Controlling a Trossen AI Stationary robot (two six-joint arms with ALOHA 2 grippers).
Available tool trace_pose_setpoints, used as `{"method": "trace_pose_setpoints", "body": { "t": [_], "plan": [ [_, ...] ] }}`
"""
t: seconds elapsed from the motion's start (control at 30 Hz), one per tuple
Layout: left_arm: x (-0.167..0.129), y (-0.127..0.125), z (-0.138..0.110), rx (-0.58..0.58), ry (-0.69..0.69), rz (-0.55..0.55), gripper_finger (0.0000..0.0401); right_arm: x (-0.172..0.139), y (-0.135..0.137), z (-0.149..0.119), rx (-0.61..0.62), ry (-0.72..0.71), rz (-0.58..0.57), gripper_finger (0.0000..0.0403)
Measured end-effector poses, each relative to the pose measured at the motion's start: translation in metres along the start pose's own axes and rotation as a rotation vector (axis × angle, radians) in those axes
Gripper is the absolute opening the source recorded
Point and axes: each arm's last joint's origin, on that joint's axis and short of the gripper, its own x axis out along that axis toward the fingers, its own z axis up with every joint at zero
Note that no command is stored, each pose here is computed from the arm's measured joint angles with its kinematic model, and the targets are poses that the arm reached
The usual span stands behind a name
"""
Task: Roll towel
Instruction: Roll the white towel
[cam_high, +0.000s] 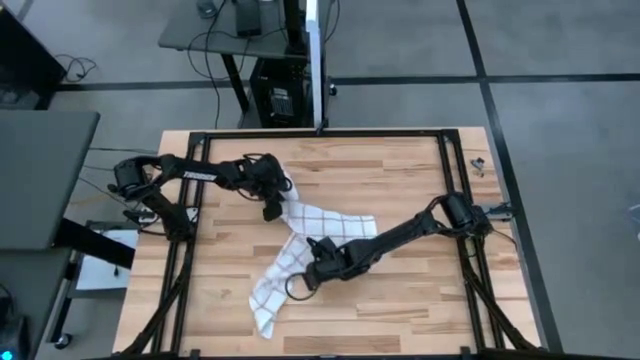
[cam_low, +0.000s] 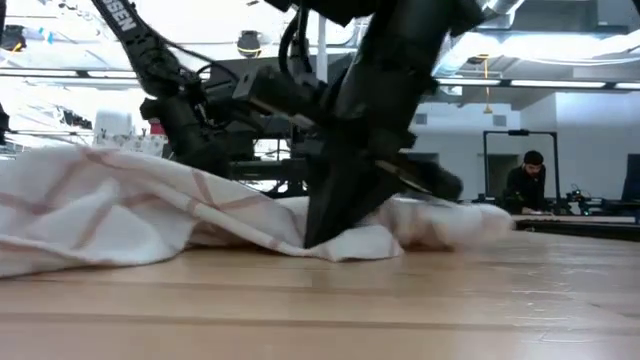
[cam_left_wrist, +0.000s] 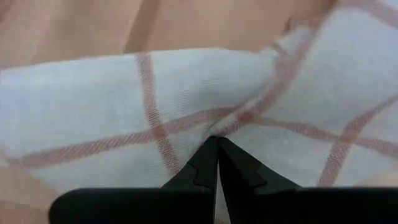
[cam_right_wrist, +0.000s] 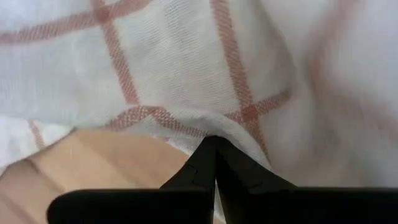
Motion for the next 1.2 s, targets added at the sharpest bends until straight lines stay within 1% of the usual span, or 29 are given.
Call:
{"method": "trace_pose_setpoints", "body": {
  "t": [0.17,0.27,0.37,0.47,0.5,0.57,0.63,0.7,0.77,0.83,0.9,0.97,1.03,1.1,1.2],
  "plan": [
    [0.001,0.015,-0.019,-0.087,0.025,0.02,0.0,-0.011,0.002,-0.028,-0.06,0.101,-0.013,0.0],
    [0.0,0.023,-0.024,-0.155,0.026,0.038,0.0,-0.023,-0.003,-0.041,-0.092,0.138,-0.071,0.0],
    [-0.007,0.028,-0.021,-0.215,0.008,0.065,0.0,-0.04,-0.011,-0.043,-0.102,0.158,-0.139,0.0],
    [-0.022,0.027,-0.012,-0.231,-0.019,0.098,0.0,-0.072,-0.016,-0.033,-0.11,0.137,-0.154,0.0],
    [-0.031,0.027,-0.005,-0.229,-0.051,0.104,0.0,-0.085,-0.018,-0.027,-0.118,0.118,-0.149,0.0],
    [-0.054,0.024,0.013,-0.206,-0.161,0.108,0.0,-0.11,-0.021,-0.018,-0.143,0.071,-0.134,0.0],
    [-0.076,0.018,0.023,-0.187,-0.224,0.104,0.0,-0.135,-0.024,-0.01,-0.188,0.017,-0.086,0.0],
    [-0.094,0.009,0.029,-0.166,-0.276,0.092,0.0,-0.161,-0.027,-0.001,-0.229,-0.044,-0.028,0.0],
    [-0.111,-0.003,0.035,-0.152,-0.358,0.062,0.0,-0.183,-0.031,0.008,-0.273,-0.092,0.022,0.0],
    [-0.125,-0.015,0.039,-0.142,-0.418,0.027,0.0,-0.198,-0.036,0.019,-0.314,-0.123,0.054,0.0],
    [-0.131,-0.028,0.037,-0.128,-0.43,-0.009,0.0,-0.209,-0.039,0.028,-0.356,-0.156,0.08,0.0],
    [-0.135,-0.039,0.036,-0.131,-0.433,-0.051,0.0,-0.216,-0.043,0.037,-0.428,-0.19,0.092,0.0],
    [-0.137,-0.049,0.034,-0.158,-0.417,-0.097,0.0,-0.217,-0.048,0.048,-0.481,-0.203,0.058,0.0],
    [-0.132,-0.06,0.032,-0.177,-0.373,-0.139,0.0,-0.204,-0.054,0.06,-0.5,-0.197,-0.001,0.0],
    [-0.119,-0.08,0.031,-0.163,-0.3,-0.199,0.0,-0.168,-0.067,0.073,-0.546,-0.154,-0.119,0.0]
  ]
}}
